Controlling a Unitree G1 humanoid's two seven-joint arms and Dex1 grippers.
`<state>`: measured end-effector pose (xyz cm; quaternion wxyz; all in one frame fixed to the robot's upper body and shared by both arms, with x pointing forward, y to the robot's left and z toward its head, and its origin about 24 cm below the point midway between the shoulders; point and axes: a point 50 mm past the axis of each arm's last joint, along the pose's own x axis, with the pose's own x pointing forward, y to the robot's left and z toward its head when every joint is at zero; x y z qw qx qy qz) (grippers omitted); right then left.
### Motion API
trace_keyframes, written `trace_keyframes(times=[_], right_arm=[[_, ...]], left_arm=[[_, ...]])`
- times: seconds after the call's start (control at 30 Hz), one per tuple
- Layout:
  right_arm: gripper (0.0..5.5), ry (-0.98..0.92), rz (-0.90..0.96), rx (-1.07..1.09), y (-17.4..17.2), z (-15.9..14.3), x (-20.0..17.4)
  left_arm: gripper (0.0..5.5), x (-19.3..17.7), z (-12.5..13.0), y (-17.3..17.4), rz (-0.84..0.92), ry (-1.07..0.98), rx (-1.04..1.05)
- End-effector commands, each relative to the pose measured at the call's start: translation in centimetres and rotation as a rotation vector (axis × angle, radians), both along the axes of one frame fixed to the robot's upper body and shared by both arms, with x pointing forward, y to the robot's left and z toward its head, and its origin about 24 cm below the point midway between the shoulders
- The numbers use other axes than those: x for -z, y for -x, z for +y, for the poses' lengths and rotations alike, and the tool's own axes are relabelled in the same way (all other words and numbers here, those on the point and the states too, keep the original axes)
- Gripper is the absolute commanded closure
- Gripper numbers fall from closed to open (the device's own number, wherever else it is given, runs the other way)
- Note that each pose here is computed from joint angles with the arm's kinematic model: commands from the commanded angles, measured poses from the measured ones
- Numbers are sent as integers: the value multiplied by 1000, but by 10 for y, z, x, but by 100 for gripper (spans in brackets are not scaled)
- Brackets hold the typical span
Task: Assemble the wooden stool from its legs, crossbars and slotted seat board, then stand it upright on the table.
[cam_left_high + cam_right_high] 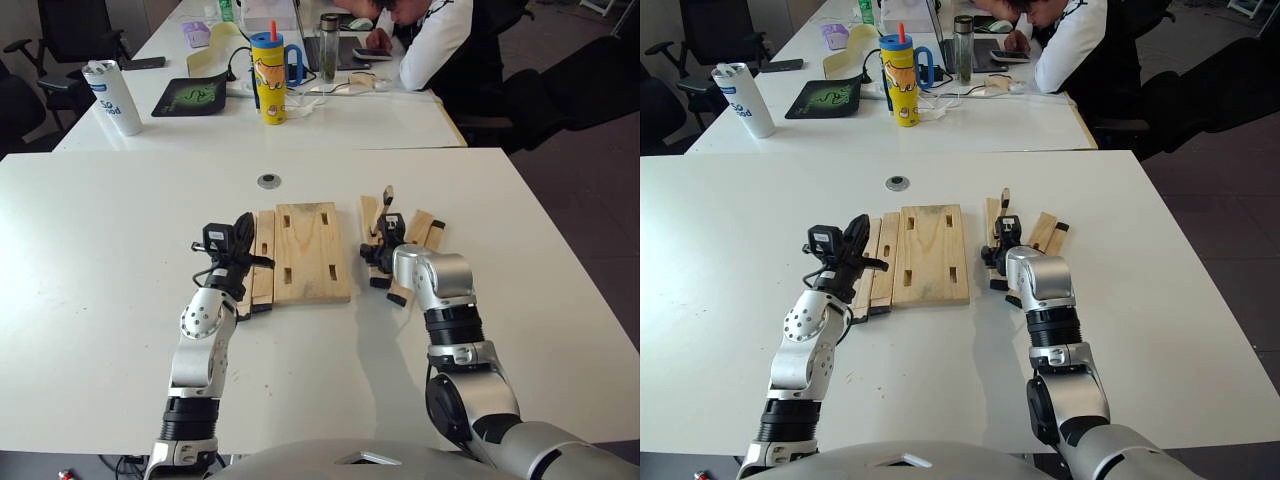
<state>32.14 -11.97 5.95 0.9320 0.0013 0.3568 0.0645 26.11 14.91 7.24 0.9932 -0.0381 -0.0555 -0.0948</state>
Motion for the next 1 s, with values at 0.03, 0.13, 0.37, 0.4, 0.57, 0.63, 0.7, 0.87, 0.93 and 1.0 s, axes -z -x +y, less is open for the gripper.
trace_keyframes(times=[0.03, 0.13, 0.37, 0.4, 0.57, 0.63, 0.7, 0.87, 0.93, 1.0], right_arm=[[319, 9, -42, -17, -3, -3, -9], [343, 28, -142, -33, -11, -5, -20], [343, 42, -628, -362, -17, 7, -76], [343, 40, -682, -432, -15, 10, -82], [343, 21, -838, -790, 2, 21, -103], [343, 22, -848, -905, 8, 21, -105], [343, 19, -847, -988, 14, 21, -103], [343, 5, -835, -1067, 22, 20, -99], [343, -5, -827, -1087, 24, 20, -97], [343, -2, -815, -1095, 26, 21, -94]], left_arm=[[533, -3, 1, -6, -13, -6, 7], [533, -4, 0, -10, -16, 4, 10], [533, -4, -7, -11, 29, 208, 63], [533, -7, -10, -11, 41, 290, 95], [458, -26, -25, -1, 59, 691, 303], [429, -33, -24, 2, 49, 788, 345], [405, -36, -21, 3, 47, 837, 358], [327, -44, -17, 6, 29, 897, 389], [327, -49, -17, 8, 12, 921, 406], [327, -55, -17, 11, -16, 942, 436]])
